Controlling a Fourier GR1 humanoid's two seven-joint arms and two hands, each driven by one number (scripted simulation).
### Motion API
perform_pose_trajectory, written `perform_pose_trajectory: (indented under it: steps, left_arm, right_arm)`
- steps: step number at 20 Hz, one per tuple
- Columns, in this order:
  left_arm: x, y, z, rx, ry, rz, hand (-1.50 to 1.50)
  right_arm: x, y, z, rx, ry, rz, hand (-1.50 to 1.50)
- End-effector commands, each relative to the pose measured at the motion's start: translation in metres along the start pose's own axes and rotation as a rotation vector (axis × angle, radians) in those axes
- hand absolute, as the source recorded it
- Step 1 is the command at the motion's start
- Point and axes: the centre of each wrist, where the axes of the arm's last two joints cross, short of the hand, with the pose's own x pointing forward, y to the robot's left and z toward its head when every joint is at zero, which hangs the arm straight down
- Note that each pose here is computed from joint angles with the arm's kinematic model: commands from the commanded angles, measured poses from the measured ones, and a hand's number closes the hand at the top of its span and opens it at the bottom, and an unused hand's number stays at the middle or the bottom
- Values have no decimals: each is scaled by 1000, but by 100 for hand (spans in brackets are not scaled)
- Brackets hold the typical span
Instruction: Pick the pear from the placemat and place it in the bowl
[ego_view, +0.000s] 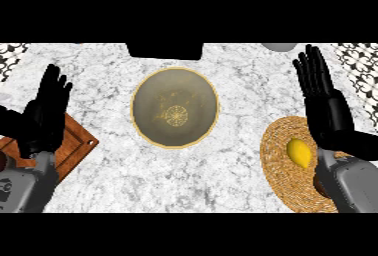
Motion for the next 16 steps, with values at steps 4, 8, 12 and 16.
perform_pose_trajectory:
  steps: [4,8,12,16]
  left_arm:
    - [20,33,-14,-39,-159,-45,0]
    - [14,36,-9,-48,-181,-86,0]
    - [9,48,-8,-55,-184,-77,0]
    - [6,60,-10,-84,-192,-64,0]
  right_arm:
    - [-20,14,4,115,151,47,-150]
    - [-45,-54,26,-80,198,626,-150]
    - [-68,-3,77,-171,74,705,-150]
    - [-54,20,106,-146,97,783,-150]
